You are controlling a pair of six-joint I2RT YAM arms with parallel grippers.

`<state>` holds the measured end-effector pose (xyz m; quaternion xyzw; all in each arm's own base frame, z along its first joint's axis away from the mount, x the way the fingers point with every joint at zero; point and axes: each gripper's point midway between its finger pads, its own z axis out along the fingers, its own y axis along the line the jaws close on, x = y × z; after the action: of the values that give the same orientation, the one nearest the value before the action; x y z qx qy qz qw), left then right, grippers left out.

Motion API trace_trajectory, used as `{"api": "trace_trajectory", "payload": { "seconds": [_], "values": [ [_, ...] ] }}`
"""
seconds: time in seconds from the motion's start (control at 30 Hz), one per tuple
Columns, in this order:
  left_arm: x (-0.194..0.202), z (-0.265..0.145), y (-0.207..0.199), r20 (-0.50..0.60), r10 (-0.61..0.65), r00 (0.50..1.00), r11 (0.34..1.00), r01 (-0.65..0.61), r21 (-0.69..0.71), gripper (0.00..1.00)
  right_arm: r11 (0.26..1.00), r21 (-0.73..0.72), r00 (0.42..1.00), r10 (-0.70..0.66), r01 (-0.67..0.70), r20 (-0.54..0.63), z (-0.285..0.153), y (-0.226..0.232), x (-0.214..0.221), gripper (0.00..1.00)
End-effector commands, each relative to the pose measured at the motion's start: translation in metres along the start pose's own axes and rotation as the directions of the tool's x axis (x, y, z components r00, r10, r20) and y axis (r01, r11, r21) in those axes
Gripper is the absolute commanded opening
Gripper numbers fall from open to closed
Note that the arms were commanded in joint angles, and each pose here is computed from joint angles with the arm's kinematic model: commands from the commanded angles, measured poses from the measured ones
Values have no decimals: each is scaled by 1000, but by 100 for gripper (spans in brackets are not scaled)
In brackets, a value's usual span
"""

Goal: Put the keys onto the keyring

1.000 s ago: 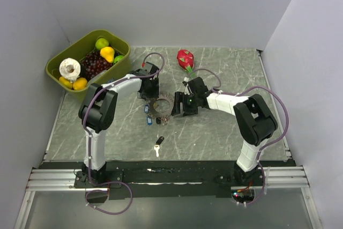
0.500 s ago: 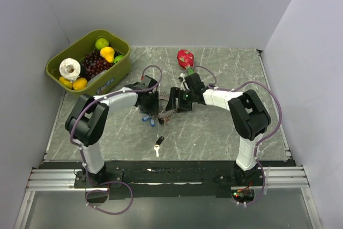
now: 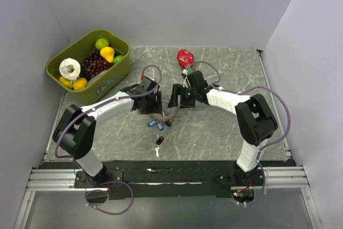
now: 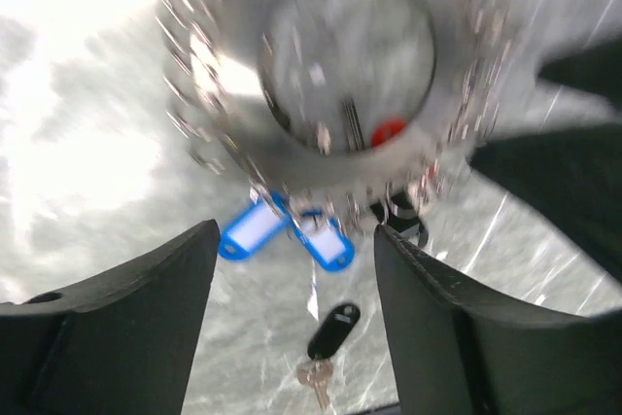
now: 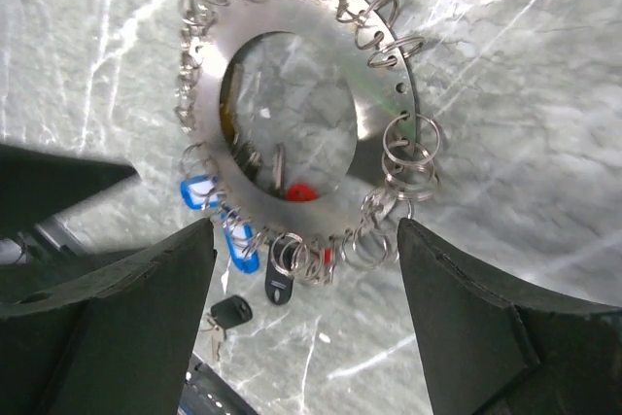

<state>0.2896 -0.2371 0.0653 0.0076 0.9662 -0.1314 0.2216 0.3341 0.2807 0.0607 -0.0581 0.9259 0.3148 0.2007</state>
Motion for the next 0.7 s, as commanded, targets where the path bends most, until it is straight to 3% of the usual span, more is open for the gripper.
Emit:
{"api": "trace_trajectory", "payload": {
  "seconds": [0.0, 0.1, 0.37, 0.67],
  "values": [
    [-59, -23, 13, 138, -30, 990, 999, 31, -5, 72, 999, 33, 995, -29, 26, 100, -27, 1, -19, 83],
    [-72, -4, 28, 104, -28, 994, 999, 31, -28, 72, 999, 40, 997, -17, 14, 82, -24, -5, -14, 83],
    [-94, 33, 23, 35, 7, 999, 1000, -6, -30, 68, 999, 38, 999, 20, -21, 27, -13, -11, -2, 82],
    [-70, 61, 20, -43, -25, 999, 1000, 26, 15, 56, 998, -32, 998, 52, -53, -22, 0, -4, 5, 76]
  ]
}}
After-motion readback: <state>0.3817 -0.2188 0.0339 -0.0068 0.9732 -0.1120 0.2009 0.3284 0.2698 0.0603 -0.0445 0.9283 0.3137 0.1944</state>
